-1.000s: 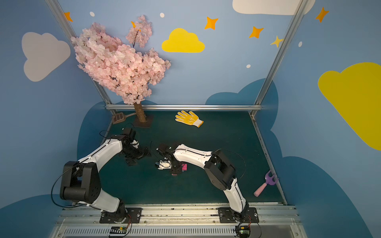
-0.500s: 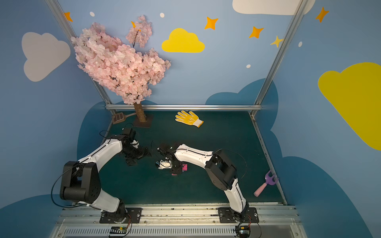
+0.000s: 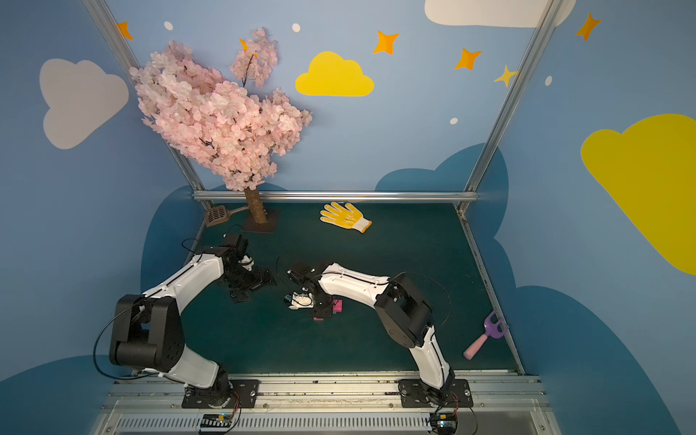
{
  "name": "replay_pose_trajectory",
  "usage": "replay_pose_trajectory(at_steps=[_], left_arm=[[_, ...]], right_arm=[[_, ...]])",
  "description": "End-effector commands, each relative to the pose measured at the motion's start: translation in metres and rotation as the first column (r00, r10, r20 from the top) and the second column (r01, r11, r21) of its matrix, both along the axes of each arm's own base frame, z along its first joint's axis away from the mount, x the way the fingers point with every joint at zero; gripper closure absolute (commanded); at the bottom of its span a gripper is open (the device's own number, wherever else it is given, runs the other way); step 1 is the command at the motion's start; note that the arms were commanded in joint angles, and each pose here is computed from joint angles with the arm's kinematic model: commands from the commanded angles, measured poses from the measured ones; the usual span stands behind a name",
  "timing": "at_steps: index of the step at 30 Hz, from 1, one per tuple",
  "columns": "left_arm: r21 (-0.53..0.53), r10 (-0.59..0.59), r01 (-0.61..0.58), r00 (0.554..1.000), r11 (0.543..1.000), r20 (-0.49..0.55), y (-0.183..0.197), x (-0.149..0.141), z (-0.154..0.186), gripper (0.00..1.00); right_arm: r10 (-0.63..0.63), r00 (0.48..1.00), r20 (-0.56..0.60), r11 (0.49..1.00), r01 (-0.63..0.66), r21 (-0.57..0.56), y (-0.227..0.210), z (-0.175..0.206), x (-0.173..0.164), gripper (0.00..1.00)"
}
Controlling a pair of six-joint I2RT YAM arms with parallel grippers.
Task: Assemble the letter y with lego
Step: Assemble the lego brick with the lego brick.
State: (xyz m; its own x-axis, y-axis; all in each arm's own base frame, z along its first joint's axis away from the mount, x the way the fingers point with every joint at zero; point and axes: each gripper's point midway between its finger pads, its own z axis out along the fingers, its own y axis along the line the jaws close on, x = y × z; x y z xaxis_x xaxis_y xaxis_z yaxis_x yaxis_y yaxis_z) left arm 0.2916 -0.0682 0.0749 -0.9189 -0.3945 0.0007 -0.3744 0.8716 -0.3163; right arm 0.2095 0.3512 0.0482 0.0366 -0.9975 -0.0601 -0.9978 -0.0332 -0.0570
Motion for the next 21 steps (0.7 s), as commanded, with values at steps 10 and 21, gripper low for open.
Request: replay_pose_trajectory(at_steps=[10, 21], left_arm=[[-0.012, 0.001, -0.001, 1.0, 1.0, -0.009, -0.001, -0.004, -0.001, 0.0], [-0.011, 0.001, -0.001, 1.0, 1.0, -0.012, 0.0, -0.004, -0.001, 0.0]], right_arm=[[-0.009, 0.999, 0.032, 1.0, 0.009, -0.001, -0.004, 0.005, 0.011, 1.0], [-0.003, 0.999, 0.045, 1.0, 0.003, -0.005, -0.007, 0.016, 0.011, 1.0]])
